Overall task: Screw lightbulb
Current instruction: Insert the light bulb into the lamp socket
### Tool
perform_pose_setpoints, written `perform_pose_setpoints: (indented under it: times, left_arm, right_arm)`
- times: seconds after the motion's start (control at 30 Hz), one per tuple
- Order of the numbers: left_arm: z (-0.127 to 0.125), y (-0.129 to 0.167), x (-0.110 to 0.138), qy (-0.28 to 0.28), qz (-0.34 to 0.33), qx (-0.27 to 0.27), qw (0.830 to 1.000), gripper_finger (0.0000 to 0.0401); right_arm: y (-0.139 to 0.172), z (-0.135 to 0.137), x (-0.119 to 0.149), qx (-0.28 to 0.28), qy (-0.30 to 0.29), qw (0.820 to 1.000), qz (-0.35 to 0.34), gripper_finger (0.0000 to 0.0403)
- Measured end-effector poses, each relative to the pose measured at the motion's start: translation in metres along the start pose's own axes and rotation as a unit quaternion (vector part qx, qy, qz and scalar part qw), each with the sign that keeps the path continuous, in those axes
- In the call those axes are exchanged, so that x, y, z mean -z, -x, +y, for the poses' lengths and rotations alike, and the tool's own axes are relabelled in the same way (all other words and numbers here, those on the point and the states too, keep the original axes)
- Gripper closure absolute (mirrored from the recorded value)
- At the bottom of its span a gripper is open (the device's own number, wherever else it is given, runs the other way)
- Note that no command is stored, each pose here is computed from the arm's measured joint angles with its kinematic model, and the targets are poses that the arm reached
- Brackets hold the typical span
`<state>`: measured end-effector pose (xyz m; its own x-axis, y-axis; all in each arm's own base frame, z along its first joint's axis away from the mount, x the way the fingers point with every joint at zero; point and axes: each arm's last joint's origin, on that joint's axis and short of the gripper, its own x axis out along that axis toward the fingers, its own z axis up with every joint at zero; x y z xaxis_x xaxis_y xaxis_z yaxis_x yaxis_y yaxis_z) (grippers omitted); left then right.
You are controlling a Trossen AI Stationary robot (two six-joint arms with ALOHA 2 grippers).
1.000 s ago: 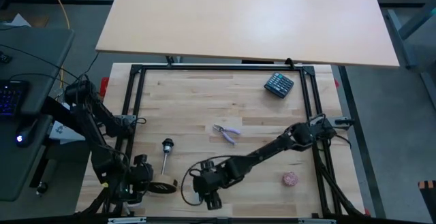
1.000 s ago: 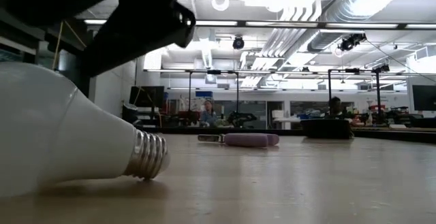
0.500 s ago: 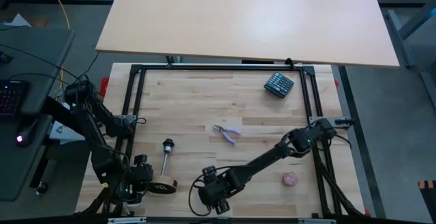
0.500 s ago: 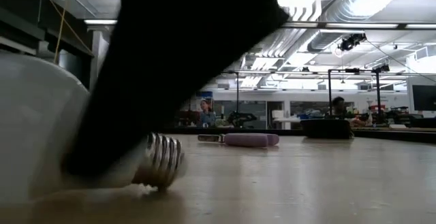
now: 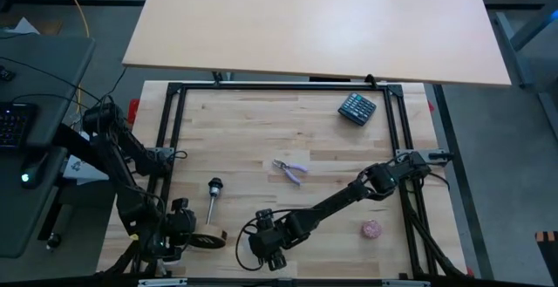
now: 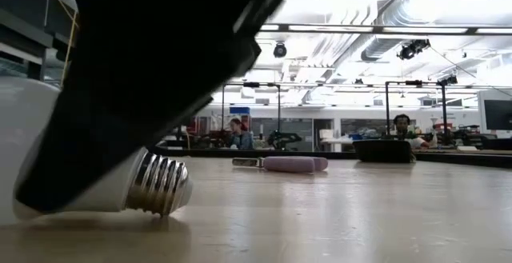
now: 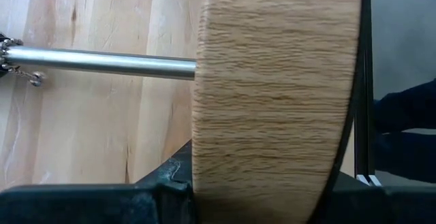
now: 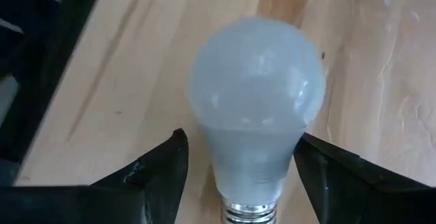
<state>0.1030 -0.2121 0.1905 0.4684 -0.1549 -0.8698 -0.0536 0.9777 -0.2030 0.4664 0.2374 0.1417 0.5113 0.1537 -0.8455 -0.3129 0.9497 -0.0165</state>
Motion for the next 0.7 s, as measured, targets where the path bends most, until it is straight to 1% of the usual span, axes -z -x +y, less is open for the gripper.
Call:
perform_pose_setpoints:
  times: [0.1,0.2,0.27,0.43,0.53,0.6,0.7]
  left_arm:
    - [0.000,0.000,0.000,0.000,-0.001,-0.001,1.000,0.0290]
    - [0.000,0.000,0.000,0.000,-0.005,-0.002,1.000,0.0290]
    - [0.000,0.001,-0.001,-0.010,-0.005,-0.005,1.000,0.0290]
    - [0.002,0.013,-0.011,-0.046,-0.002,-0.022,0.999,0.0290]
    - [0.010,0.024,-0.020,-0.067,-0.015,-0.054,0.996,0.0290]
    - [0.016,0.031,-0.027,-0.079,-0.033,-0.074,0.994,0.0290]
    - [0.026,0.039,-0.037,-0.107,-0.060,-0.094,0.988,0.0291]
  right_arm:
    - [-0.001,0.000,-0.001,0.007,-0.007,1.000,-0.006,0.0174]
    - [0.000,-0.001,0.000,0.028,-0.047,0.998,-0.007,0.0229]
    - [0.000,-0.003,-0.002,0.032,-0.080,0.996,-0.011,0.0267]
    - [0.010,-0.006,-0.015,0.028,-0.136,0.990,-0.034,0.0272]
    - [0.022,-0.008,-0.024,0.033,-0.143,0.989,-0.033,0.0272]
    - [0.036,-0.009,-0.030,0.049,-0.141,0.988,-0.029,0.0272]
    - [0.066,-0.012,-0.034,0.087,-0.143,0.986,-0.005,0.0272]
